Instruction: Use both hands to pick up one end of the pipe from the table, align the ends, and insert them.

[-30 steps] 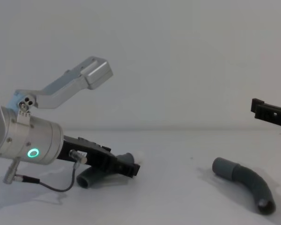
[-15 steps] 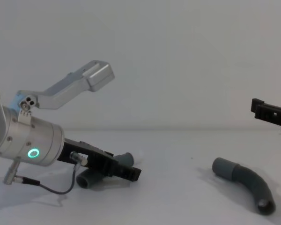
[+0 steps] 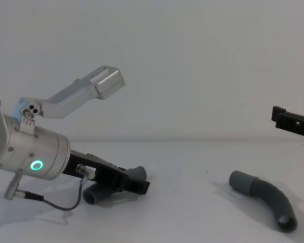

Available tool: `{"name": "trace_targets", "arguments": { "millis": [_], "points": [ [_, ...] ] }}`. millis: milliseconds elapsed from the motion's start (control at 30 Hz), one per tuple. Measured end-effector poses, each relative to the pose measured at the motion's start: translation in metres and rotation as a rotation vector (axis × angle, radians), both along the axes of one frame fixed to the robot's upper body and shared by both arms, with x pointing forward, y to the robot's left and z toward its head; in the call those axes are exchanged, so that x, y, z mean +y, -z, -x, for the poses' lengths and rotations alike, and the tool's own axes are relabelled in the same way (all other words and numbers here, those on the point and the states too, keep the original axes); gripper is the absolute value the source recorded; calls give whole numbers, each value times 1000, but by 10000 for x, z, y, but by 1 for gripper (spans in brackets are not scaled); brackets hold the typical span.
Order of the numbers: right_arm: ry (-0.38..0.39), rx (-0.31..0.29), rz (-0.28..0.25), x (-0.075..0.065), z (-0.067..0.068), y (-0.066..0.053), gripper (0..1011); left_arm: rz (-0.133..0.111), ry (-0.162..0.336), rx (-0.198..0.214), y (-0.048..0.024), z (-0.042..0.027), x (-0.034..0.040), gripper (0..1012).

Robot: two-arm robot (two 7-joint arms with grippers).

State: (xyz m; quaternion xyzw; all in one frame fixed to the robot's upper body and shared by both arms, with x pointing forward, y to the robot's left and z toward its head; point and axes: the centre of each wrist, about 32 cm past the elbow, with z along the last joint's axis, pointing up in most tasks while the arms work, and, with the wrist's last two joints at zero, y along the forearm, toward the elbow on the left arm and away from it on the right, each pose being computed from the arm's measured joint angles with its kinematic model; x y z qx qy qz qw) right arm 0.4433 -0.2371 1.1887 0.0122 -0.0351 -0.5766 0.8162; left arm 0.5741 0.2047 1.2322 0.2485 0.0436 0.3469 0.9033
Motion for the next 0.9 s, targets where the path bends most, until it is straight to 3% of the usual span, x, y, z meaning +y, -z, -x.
{"name": "trace_targets", "arguments": {
  "millis": [900],
  "points": [
    [-5, 1, 1, 3, -2, -1, 1000, -3, 0, 6, 1, -3, 4, 450]
  ]
}}
